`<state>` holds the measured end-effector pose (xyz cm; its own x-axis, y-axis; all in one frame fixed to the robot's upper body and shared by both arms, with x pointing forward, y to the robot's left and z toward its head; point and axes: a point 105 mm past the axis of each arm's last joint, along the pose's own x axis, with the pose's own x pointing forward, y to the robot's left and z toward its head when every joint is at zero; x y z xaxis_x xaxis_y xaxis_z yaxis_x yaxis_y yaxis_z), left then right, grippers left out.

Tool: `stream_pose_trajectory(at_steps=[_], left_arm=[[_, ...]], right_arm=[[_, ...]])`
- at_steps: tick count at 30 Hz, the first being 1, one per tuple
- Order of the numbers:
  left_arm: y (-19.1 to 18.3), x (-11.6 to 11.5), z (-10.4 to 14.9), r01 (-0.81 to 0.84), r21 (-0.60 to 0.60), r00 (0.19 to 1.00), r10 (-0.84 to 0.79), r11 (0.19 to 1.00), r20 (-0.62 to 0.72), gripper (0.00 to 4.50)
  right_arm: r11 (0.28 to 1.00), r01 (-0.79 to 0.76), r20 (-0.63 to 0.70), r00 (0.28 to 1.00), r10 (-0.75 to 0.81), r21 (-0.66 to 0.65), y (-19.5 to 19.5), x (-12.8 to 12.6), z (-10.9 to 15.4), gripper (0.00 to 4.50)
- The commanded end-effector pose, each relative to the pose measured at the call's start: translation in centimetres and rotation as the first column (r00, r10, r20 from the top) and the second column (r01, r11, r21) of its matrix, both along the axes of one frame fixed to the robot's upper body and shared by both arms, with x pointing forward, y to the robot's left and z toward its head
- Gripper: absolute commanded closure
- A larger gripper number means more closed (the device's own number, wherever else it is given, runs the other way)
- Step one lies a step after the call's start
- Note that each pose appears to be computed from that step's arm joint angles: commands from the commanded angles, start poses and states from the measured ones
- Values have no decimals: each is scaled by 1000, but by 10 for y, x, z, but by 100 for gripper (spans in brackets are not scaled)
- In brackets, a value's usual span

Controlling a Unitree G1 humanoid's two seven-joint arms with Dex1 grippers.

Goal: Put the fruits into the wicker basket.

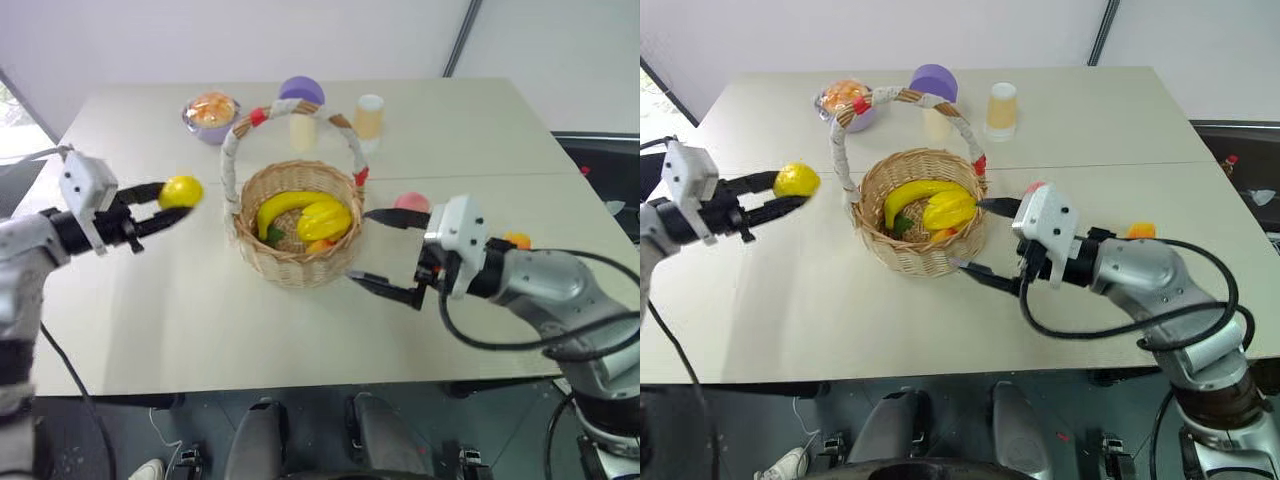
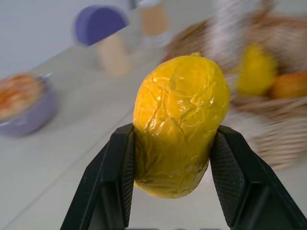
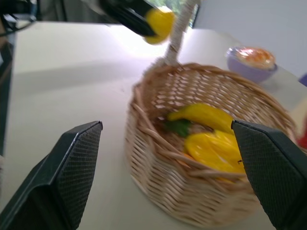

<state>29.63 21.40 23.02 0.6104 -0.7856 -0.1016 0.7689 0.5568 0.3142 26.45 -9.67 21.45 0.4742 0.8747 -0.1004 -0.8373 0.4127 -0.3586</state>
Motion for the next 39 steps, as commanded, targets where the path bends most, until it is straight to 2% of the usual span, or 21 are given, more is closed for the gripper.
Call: stream_pose_trajectory(at_steps=[1, 5, 9, 11, 13, 14, 15, 20, 25, 28, 33, 38, 39], left_arm=[[-52, -18, 17, 113, -26, 993, -112, 993, 36, 269], [-100, 4, 16, 89, -60, 994, -85, 994, 70, 269], [-120, 26, -2, 67, -16, 996, -66, 998, 58, 269], [-122, 32, -5, 68, -32, 997, -67, 997, 36, 169], [-124, 33, -6, 83, -44, 996, -82, 996, 25, 92], [-123, 34, -9, 83, -19, 996, -82, 996, 30, 27], [-121, 36, -11, 76, -9, 997, -76, 997, 27, 4], [-116, 25, -3, 125, -95, 992, -125, 988, 1, 4], [-117, 10, -8, 165, -92, 985, -168, 982, -27, 4], [-121, 0, -13, 189, -87, 980, -193, 978, -45, 4], [-121, -8, -15, 188, -96, 979, -194, 977, -59, 4], [-120, -10, -18, 168, -92, 983, -174, 982, -64, 4], [-119, -9, -19, 163, -88, 984, -169, 983, -65, 0]], right_arm=[[1000, 10, 64, 998, -10, 2, -7, 5, 14, 0], [999, 50, 67, 996, -50, -7, -16, 13, 14, 0], [990, 140, 49, 989, -139, -12, -27, 21, 11, 0], [975, 220, 22, 975, -220, 8, -37, 29, 9, 0], [947, 319, 16, 947, -320, 26, -50, 38, 5, 0], [930, 366, 5, 930, -367, 31, -57, 43, 1, 0], [911, 410, -8, 912, -410, 42, -63, 48, -2, 0], [790, 599, -137, 800, -583, 133, -85, 78, -16, 0], [690, 705, -251, 706, -662, 165, -97, 109, -33, 0], [629, 766, -305, 636, -709, 134, -106, 126, -49, 0], [610, 782, -402, 602, -690, 126, -105, 137, -66, 0], [626, 769, -447, 609, -655, 130, -96, 141, -74, 0], [629, 766, -447, 613, -652, 134, -95, 141, -74, 25]])
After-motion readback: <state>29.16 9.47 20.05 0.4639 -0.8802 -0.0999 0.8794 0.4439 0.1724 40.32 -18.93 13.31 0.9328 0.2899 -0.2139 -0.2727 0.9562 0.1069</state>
